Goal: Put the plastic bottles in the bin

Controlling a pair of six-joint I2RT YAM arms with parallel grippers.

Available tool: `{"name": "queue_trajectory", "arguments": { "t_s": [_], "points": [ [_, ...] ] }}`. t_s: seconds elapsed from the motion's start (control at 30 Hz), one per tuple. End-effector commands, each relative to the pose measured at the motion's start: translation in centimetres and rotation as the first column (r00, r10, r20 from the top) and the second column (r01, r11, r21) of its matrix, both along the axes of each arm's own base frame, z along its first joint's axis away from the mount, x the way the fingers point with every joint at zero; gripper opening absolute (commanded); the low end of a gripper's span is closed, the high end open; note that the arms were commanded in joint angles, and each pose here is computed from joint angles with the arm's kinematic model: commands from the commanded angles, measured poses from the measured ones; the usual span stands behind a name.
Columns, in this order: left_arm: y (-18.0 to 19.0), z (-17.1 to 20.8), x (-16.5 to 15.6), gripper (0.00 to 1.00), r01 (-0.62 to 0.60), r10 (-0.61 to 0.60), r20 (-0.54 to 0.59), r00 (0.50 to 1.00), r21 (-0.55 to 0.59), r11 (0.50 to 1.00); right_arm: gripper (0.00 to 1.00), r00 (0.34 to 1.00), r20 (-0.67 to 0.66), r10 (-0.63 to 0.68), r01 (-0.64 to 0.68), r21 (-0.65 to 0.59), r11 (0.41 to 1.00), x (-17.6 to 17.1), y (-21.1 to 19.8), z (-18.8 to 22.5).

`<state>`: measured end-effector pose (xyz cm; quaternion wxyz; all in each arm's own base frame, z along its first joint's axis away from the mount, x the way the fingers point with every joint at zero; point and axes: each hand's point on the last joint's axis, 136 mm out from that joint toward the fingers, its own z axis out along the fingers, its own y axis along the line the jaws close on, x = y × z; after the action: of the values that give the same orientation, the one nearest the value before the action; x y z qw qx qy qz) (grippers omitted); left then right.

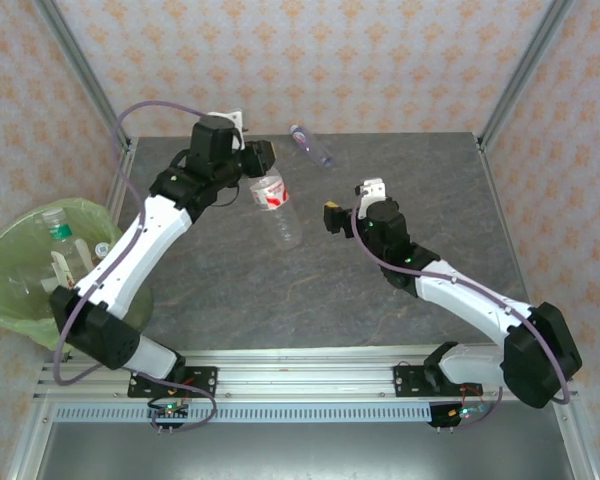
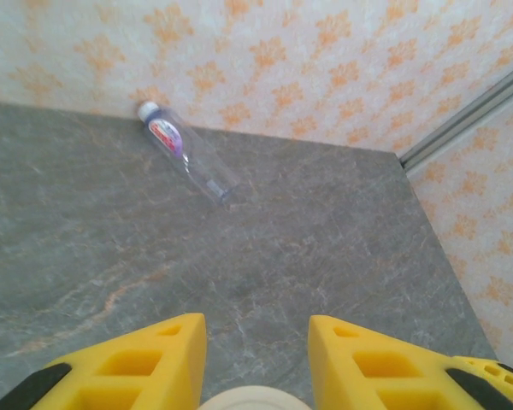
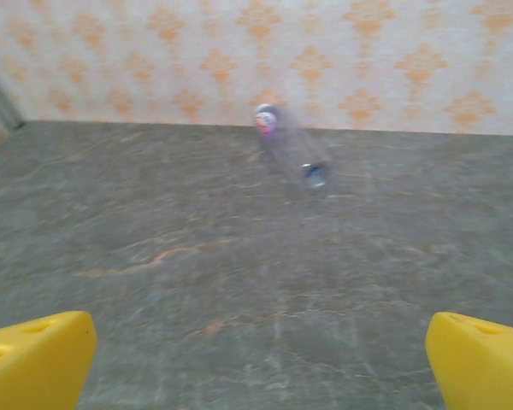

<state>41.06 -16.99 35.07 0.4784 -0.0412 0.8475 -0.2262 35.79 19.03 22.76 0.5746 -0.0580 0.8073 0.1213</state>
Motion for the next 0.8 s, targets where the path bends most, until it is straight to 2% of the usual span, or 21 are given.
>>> {"name": "queue_trajectory", "arguments": {
  "t_s": [0.0, 0.17, 0.5, 0.63, 0.77],
  "points": [
    [2.9, 1.8, -1.4, 0.00, -0.079, 0.075, 0.047, 0.996, 0.104, 0.991, 0.99, 0.984, -0.004, -0.177, 0.177, -0.004, 0.984, 0.8, -2.6, -0.9],
    [5.5, 4.5, -3.5, 0.00, -0.152, 0.134, 0.118, 0.984, 0.161, 0.975, 0.99, 0.960, -0.021, -0.279, 0.279, -0.007, 0.960, 1.7, -4.0, -1.9],
    [8.6, 10.7, -7.0, 0.00, -0.227, 0.178, 0.222, 0.959, 0.219, 0.949, 0.99, 0.968, -0.047, -0.248, 0.249, 0.020, 0.968, 2.7, -2.9, -2.6],
    [11.0, 13.0, -8.3, 0.00, -0.319, 0.250, 0.269, 0.930, 0.260, 0.911, 0.99, 0.966, -0.048, -0.254, 0.255, 0.019, 0.967, 2.8, -3.0, -2.7],
    [14.4, 15.1, -9.9, 0.00, -0.458, 0.363, 0.316, 0.876, 0.316, 0.831, 0.99, 0.965, -0.049, -0.257, 0.258, 0.011, 0.966, 2.8, -3.1, -2.9]
  ]
}}
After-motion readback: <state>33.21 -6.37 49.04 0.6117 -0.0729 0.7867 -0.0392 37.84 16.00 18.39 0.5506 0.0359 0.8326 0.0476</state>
